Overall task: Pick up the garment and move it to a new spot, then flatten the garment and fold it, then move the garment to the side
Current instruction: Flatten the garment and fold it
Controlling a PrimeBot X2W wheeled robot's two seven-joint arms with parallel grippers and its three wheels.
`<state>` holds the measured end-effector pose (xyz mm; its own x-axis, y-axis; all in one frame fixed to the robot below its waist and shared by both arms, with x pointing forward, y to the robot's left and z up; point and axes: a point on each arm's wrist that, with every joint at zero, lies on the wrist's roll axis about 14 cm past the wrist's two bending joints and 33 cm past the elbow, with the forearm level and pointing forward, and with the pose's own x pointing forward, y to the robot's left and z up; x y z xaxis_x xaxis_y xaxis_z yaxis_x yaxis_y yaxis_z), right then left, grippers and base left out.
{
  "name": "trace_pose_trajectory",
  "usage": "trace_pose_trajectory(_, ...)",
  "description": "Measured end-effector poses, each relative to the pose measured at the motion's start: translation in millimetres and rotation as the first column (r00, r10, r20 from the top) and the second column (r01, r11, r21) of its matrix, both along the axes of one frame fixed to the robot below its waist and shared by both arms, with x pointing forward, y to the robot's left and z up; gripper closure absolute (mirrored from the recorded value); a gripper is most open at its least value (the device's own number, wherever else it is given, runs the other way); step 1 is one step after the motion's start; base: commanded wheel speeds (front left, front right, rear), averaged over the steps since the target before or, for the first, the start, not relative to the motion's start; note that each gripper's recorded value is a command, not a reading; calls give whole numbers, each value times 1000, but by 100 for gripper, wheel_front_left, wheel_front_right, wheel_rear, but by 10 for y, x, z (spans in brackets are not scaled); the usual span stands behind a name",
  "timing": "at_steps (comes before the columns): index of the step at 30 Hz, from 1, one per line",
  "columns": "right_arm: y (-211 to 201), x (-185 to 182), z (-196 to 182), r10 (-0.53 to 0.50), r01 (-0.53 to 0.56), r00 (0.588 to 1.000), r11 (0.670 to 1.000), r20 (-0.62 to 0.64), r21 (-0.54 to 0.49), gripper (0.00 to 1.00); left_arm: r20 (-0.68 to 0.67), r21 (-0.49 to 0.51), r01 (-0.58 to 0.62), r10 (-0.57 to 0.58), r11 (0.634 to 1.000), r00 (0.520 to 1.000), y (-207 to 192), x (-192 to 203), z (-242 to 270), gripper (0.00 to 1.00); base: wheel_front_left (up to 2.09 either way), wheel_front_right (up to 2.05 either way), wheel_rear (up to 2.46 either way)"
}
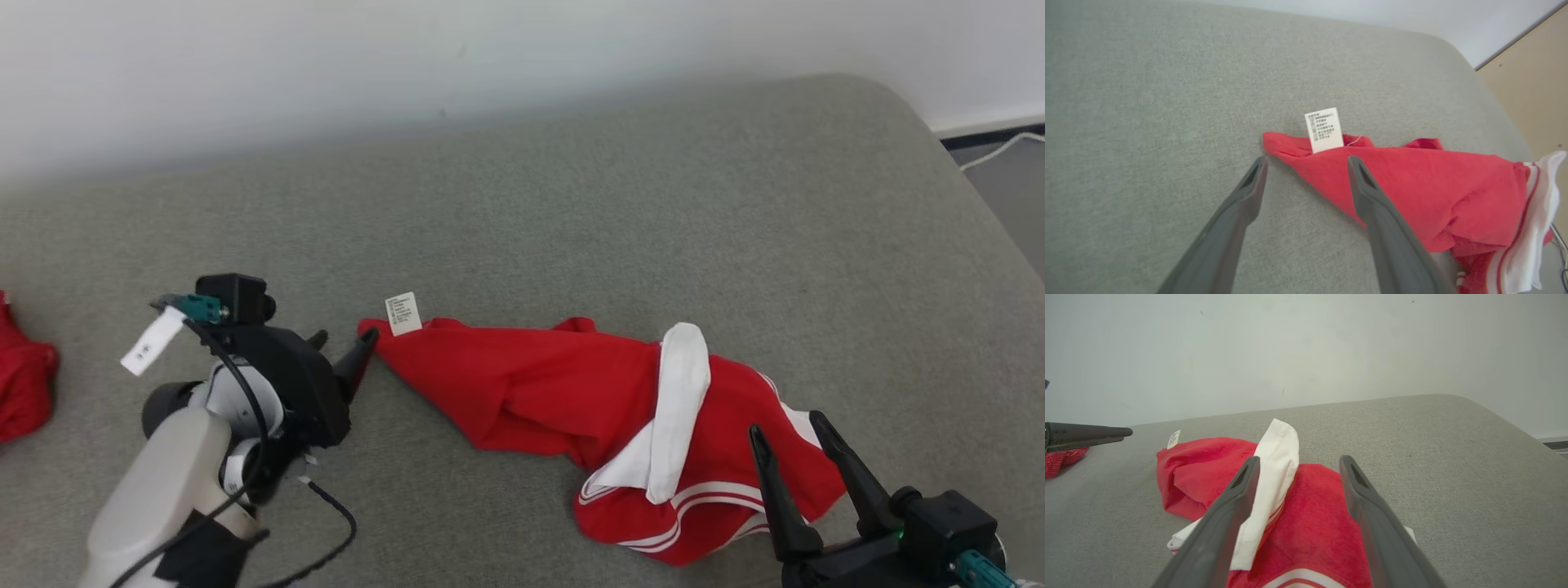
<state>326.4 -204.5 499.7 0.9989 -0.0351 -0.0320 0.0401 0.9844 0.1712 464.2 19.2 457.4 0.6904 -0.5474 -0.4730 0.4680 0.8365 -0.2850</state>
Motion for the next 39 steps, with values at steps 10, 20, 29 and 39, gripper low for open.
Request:
trace_pose_trajectory(10,-228,-61,-193,-90,90,995,996,-48,6,0,-174,78,41,-27,996,984,-110,311,-505,0,0,0,0)
trace_pose_trajectory(20,-344,-155,-296,-138,139,987,990,-80,0,0,-258,98,34,-7,995,966,-155,394,-749,100,0,0,0)
trace_pose_trajectory(29,-358,-113,-291,-133,134,988,991,-75,1,0,-216,58,-18,31,998,976,-35,401,-634,100,0,0,0)
trace_pose_trajectory(39,-197,-51,-325,-76,78,993,997,-90,25,0,-101,24,-318,318,948,943,721,379,-684,100,0,0,0)
